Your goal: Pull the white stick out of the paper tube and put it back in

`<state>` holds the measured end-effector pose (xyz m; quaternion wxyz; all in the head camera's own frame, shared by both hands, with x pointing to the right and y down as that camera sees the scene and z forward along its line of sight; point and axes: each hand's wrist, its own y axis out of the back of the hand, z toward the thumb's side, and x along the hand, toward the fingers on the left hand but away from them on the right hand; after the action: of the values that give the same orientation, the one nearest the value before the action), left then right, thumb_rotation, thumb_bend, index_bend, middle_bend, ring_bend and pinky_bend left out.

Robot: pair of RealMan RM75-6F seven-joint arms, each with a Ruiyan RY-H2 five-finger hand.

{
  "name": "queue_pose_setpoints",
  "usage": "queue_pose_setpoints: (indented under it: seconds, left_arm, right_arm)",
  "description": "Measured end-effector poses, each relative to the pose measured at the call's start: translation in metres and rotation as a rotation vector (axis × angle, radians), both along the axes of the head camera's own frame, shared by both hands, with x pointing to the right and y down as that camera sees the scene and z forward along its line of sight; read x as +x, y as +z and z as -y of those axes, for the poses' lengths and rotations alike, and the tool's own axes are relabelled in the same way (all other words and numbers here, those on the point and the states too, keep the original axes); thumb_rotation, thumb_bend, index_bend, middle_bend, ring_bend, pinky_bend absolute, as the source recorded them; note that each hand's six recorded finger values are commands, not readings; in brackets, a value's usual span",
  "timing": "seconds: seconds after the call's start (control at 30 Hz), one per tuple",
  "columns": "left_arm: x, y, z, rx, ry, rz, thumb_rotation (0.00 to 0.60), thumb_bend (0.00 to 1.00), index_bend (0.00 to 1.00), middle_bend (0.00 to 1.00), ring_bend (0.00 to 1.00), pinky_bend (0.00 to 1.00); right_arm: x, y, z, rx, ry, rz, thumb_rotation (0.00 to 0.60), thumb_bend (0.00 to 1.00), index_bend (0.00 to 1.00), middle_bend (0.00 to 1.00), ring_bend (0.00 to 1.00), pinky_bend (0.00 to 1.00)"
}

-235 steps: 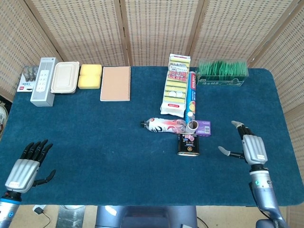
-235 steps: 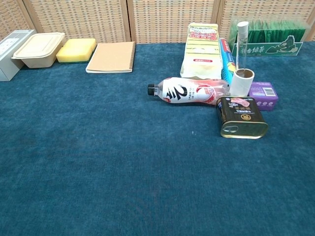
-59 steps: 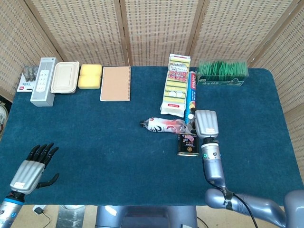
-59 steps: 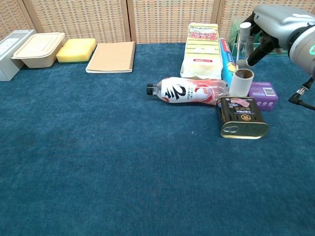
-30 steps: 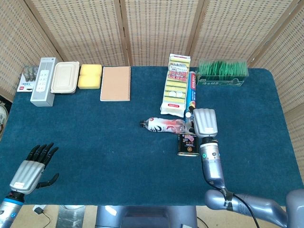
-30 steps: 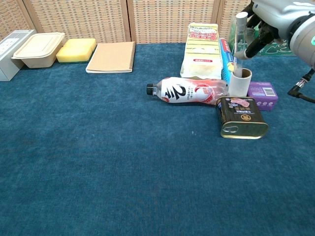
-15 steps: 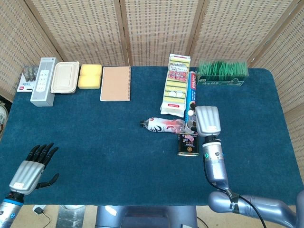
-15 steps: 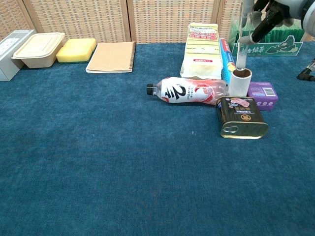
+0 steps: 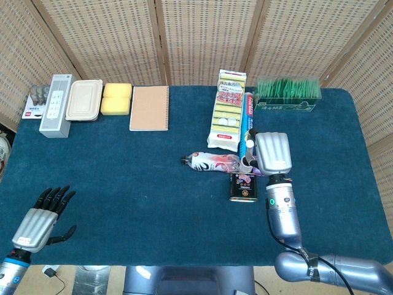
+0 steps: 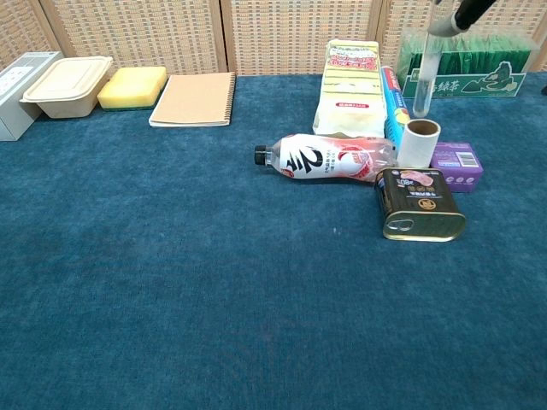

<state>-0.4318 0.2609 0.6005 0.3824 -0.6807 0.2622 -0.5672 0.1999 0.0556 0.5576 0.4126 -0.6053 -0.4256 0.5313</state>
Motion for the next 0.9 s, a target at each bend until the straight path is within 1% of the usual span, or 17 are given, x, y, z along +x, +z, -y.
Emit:
queue_pose_setpoints:
  seconds: [0.37,0.57,0.77,0.9]
  left_arm:
    - [0.0,-0.002,-0.001,0.005,0.003,-0.001,0.349,0.31,0.01,0.0,0.0,0.04]
    - [0.0,-0.002,-0.001,0.006,0.003,-0.001,0.341,0.31,0.01,0.0,0.0,0.04]
    - [0.0,-0.002,-0.001,0.007,0.0,-0.003,0.345,0.31,0.01,0.0,0.0,0.04]
    - [-0.001,-0.003,0.0,0.008,-0.002,-0.003,0.342,0.31,0.01,0.0,0.0,0.04]
  right_arm:
    - [0.006,-0.027,0.005,0.023,0.003,-0.021,0.6,0.33,0.66,0.74,0.87,0.83]
    - [0.013,-0.034,0.008,0.038,0.014,-0.028,0.6,0.33,0.68,0.78,0.9,0.84]
    - [0.031,-0.042,0.013,0.06,0.039,-0.051,0.6,0.34,0.71,0.82,0.94,0.87]
    - [0.049,-0.048,0.018,0.075,0.06,-0.079,0.6,0.34,0.76,0.87,0.97,0.89]
